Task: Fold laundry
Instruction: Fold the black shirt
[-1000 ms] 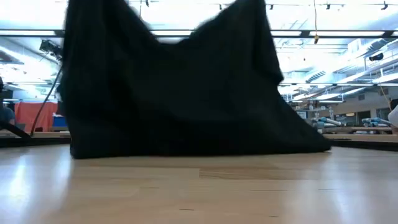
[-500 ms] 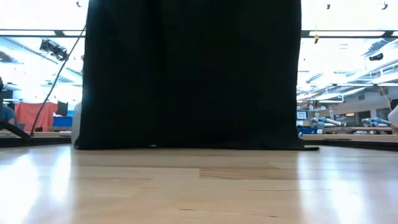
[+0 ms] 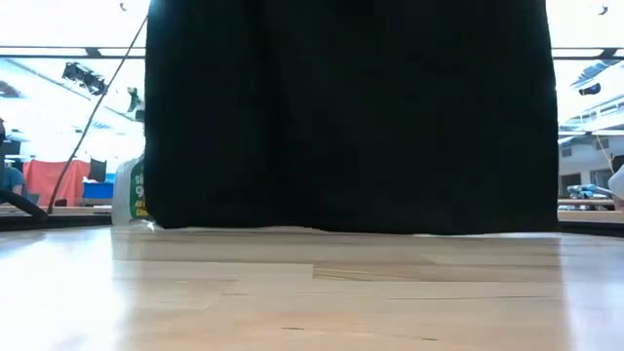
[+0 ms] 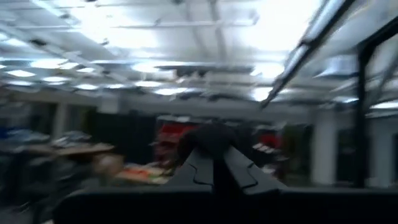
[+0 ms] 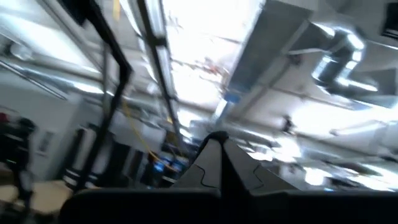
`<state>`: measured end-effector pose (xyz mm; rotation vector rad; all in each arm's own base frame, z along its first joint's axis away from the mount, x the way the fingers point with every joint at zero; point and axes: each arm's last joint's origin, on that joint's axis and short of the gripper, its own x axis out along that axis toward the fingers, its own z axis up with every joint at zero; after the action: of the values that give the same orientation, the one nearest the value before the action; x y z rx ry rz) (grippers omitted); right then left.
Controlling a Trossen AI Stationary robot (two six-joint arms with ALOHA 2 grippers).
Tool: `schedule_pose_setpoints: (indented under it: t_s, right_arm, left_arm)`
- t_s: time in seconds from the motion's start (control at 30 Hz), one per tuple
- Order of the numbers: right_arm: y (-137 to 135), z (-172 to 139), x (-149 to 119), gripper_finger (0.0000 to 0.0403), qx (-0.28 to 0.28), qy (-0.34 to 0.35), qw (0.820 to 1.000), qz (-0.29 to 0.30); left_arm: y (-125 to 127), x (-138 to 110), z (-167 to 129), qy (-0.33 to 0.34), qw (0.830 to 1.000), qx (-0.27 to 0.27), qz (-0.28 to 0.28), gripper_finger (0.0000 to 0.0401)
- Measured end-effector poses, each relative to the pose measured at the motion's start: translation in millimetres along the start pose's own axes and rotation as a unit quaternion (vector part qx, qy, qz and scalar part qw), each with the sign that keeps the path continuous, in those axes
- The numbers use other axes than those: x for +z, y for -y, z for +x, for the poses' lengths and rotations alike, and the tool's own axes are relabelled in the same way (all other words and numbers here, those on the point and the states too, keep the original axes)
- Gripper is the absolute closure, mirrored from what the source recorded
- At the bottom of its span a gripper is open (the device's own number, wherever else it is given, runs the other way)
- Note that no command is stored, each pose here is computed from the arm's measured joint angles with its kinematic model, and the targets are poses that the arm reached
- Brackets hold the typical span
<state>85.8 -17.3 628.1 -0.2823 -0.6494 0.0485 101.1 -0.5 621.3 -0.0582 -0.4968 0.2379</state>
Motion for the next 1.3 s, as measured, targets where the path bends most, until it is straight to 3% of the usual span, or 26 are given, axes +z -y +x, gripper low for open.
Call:
schedule_pose_setpoints:
  t_s: [0.27, 0.43, 0.67, 0.77, 0.87, 0.97, 1.07, 1.17, 1.23, 1.3]
  right_arm:
    - [0, 3, 15, 0.0396, 0.04, 0.023, 0.995, 0.094]
    - [-2, 3, 15, 0.0395, 0.076, 0.014, 0.979, 0.187]
    - [-9, 1, 18, 0.0395, 0.189, -0.017, 0.934, 0.301]
    - [-11, 2, 23, 0.0394, 0.249, -0.008, 0.919, 0.307]
    - [-12, 3, 27, 0.0394, 0.273, 0.013, 0.917, 0.29]
    - [-11, 3, 25, 0.0394, 0.261, 0.01, 0.923, 0.283]
    - [-6, 4, 13, 0.0394, 0.218, -0.033, 0.934, 0.281]
    - [2, 5, -11, 0.0394, 0.138, -0.112, 0.945, 0.273]
    - [11, 2, -31, 0.0394, 0.054, -0.176, 0.95, 0.254]
    - [22, -2, -49, 0.0394, -0.052, -0.236, 0.951, 0.194]
  left_arm:
    - [9, 15, 19, 0.027, 0.993, -0.052, -0.106, 0.0396]
    - [17, 12, 29, 0.026, 0.982, -0.12, -0.142, 0.0394]
    - [37, -6, 56, 0.017, 0.942, -0.257, -0.216, 0.0393]
    - [45, -7, 63, 0.04, 0.923, -0.313, -0.221, 0.0393]
    - [47, -7, 63, 0.045, 0.916, -0.332, -0.219, 0.0393]
    - [44, -9, 64, 0.036, 0.923, -0.323, -0.206, 0.0393]
    - [33, -14, 64, 0.001, 0.945, -0.273, -0.181, 0.0392]
    - [15, -26, 64, -0.062, 0.972, -0.17, -0.148, 0.0392]
    - [1, -37, 65, -0.106, 0.984, -0.087, -0.113, 0.0392]
    - [-17, -47, 67, -0.142, 0.987, 0.011, -0.069, 0.0392]
